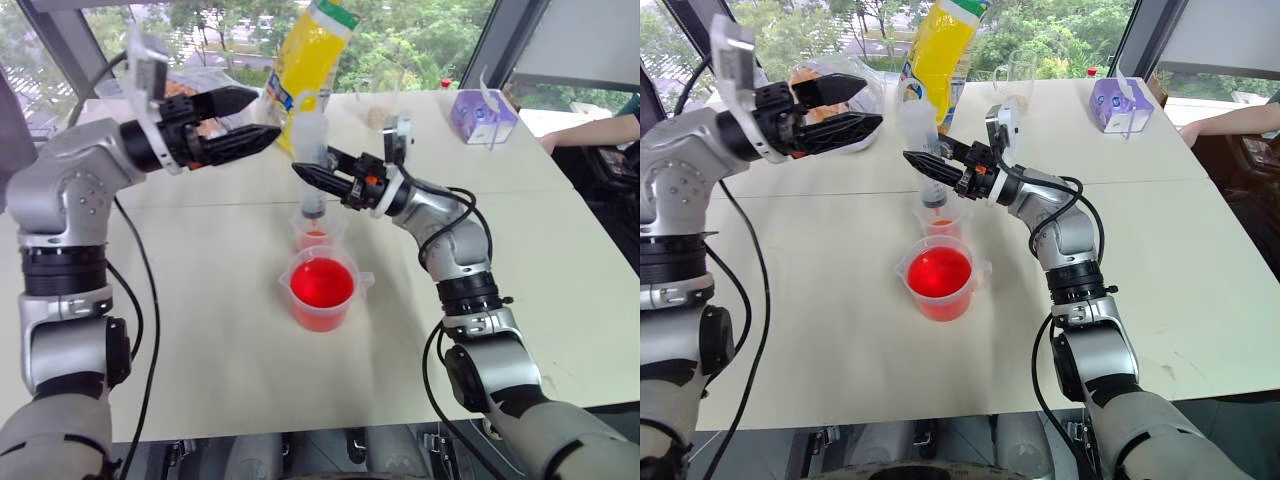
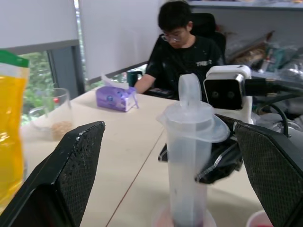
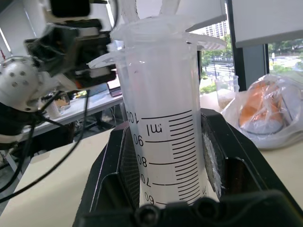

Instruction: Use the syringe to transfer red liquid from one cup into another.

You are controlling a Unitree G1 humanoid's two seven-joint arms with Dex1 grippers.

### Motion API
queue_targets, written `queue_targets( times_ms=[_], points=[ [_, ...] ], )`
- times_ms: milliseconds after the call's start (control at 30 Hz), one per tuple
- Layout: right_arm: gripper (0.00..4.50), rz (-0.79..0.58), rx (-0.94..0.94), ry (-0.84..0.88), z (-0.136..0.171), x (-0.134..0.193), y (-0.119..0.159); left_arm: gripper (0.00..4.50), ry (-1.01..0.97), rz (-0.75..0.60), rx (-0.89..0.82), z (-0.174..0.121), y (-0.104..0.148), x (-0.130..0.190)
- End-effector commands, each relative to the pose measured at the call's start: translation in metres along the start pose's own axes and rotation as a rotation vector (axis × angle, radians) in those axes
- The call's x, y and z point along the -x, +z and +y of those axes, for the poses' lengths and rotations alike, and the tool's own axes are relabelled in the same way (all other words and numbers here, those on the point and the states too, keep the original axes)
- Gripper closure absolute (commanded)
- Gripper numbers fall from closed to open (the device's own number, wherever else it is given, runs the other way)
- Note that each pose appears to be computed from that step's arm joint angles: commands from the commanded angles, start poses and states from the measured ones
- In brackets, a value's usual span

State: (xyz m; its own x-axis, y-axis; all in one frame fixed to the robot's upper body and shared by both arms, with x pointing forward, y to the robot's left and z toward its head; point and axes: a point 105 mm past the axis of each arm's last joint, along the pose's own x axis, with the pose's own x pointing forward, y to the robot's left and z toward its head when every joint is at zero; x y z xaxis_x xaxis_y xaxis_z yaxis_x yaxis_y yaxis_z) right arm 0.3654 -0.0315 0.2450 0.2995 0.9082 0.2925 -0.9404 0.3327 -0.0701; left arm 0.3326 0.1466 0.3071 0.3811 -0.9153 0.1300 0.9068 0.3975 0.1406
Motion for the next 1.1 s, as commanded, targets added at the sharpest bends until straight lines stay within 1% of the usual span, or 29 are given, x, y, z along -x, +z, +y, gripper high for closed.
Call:
queue_targets(
  times_ms=[33,100,200,333,467,500,600,667,767,833,967,1100],
  points=[
    [3.02,-0.098,0.066,-0.004,-0.002,0.000,0.050,0.02,-0.028,-0.001,-0.035,-0.014,0.007,0.007],
    [3.02,-0.100,0.060,-0.034,-0.007,0.005,0.069,0.02,-0.024,0.016,-0.019,-0.017,0.000,0.011],
    [3.02,0.000,0.080,-0.126,-0.020,0.016,0.083,0.02,-0.021,0.034,0.003,-0.024,-0.012,0.014],
    [3.02,0.117,-0.003,-0.270,-0.037,0.036,0.096,0.02,-0.012,0.038,0.024,-0.031,-0.022,0.016],
    [3.02,0.422,-0.113,-0.502,-0.058,0.077,0.070,0.02,-0.011,0.028,0.042,-0.038,-0.025,0.017],
    [3.02,0.476,-0.139,-0.538,-0.060,0.086,0.064,0.02,-0.011,0.029,0.045,-0.039,-0.026,0.017],
    [3.02,0.650,-0.255,-0.683,-0.066,0.127,0.035,0.02,-0.013,0.033,0.057,-0.043,-0.028,0.019],
    [3.02,0.706,-0.294,-0.731,-0.067,0.140,0.023,0.02,-0.012,0.037,0.057,-0.045,-0.028,0.019],
    [3.02,0.781,-0.431,-0.840,-0.069,0.166,-0.001,0.02,-0.010,0.035,0.061,-0.047,-0.027,0.019],
    [3.02,0.821,-0.473,-0.888,-0.070,0.177,-0.012,0.02,-0.008,0.037,0.062,-0.048,-0.027,0.019],
    [3.02,0.904,-0.529,-0.926,-0.063,0.192,-0.037,0.02,-0.007,0.043,0.063,-0.050,-0.029,0.017],
    [3.02,0.942,-0.575,-0.928,-0.057,0.196,-0.054,0.02,-0.017,0.056,0.063,-0.053,-0.032,0.015]
  ],
)
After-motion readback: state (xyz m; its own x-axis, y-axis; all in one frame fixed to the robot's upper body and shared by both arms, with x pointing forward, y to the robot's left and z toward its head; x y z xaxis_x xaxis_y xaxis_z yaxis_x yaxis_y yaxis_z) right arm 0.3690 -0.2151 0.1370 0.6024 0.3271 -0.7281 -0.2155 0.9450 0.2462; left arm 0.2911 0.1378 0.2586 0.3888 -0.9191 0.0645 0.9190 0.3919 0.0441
